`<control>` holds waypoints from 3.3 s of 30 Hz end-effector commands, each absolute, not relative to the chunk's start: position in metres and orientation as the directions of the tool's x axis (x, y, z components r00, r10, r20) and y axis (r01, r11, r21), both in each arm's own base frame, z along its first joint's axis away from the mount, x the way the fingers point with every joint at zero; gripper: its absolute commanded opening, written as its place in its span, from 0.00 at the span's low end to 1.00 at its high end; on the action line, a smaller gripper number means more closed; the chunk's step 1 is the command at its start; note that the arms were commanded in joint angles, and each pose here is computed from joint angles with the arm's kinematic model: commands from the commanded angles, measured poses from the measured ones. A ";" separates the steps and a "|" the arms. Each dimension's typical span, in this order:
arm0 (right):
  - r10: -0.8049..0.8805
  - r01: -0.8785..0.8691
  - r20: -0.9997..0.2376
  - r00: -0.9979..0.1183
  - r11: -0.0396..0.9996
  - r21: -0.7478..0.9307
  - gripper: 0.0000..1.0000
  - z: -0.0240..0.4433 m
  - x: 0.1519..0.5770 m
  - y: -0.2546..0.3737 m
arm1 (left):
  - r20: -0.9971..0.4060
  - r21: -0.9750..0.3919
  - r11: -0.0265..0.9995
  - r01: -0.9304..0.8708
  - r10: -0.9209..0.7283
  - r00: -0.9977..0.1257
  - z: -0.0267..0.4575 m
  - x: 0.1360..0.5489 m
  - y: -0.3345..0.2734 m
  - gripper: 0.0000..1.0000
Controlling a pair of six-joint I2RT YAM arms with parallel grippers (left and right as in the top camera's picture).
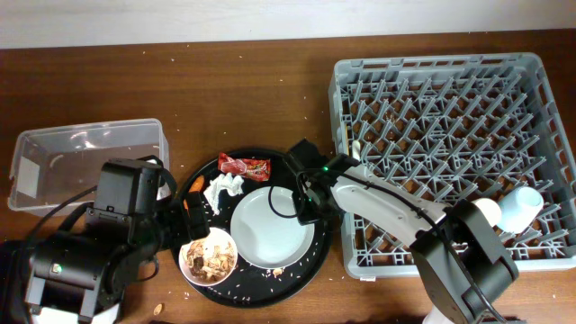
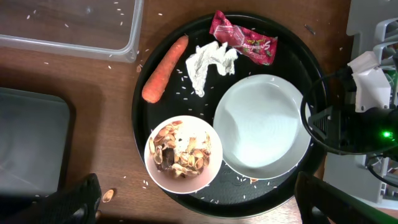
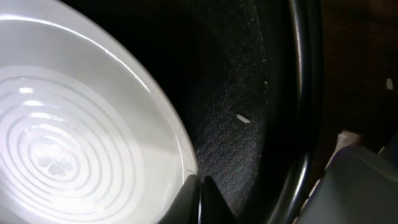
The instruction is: Sort waste into correct bins and load items into the dishwasher rack
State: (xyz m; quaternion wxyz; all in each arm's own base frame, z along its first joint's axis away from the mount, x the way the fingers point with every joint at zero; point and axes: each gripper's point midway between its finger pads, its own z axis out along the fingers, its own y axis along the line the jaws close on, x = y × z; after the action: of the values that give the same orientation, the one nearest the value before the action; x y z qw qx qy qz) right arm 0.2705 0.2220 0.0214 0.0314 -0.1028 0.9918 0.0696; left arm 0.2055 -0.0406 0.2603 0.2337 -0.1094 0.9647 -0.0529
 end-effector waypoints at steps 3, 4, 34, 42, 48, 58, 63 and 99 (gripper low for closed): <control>-0.179 -0.189 -0.089 -0.980 0.975 0.118 0.04 0.022 0.276 0.220 | -0.448 -0.152 0.970 -0.190 -0.238 -0.862 0.263 0.206 -0.039 0.99; -0.179 -0.189 -0.089 -0.980 0.975 0.118 0.04 0.022 0.276 0.220 | -0.448 -0.152 0.970 -0.190 -0.238 -0.862 0.263 0.206 -0.039 0.99; -0.160 -0.172 -0.119 -0.980 0.980 0.101 0.50 0.056 0.282 0.207 | -0.448 -0.152 0.970 -0.189 -0.238 -0.862 0.263 0.206 -0.039 0.99; -0.242 -0.245 -0.041 -0.969 0.944 0.222 0.23 0.022 0.265 0.228 | -0.448 -0.152 0.970 -0.189 -0.238 -0.862 0.263 0.206 -0.039 0.99; -0.241 -0.246 -0.050 -0.969 0.944 0.221 0.04 0.005 0.260 0.223 | -0.448 -0.152 0.970 -0.189 -0.238 -0.862 0.263 0.206 -0.039 0.99; -0.135 -0.073 -0.500 -0.855 0.987 -0.142 0.04 0.214 0.338 0.160 | -0.448 -0.152 0.970 -0.189 -0.238 -0.862 0.263 0.206 -0.039 0.99; 0.095 0.439 -0.672 -0.734 0.821 -0.364 0.04 0.304 0.368 -0.036 | -0.448 -0.152 0.970 -0.189 -0.238 -0.862 0.263 0.206 -0.039 0.99; -0.082 0.330 -0.652 -0.754 0.811 -0.483 0.37 0.295 0.417 -0.025 | -0.448 -0.152 0.970 -0.189 -0.238 -0.862 0.263 0.206 -0.039 0.99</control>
State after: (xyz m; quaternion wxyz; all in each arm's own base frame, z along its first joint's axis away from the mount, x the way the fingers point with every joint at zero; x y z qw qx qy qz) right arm 0.4246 -0.0389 0.2626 0.2994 0.0683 0.8831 -0.3546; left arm 0.2054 -0.0399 0.2597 0.2319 -0.1105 0.9651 -0.0516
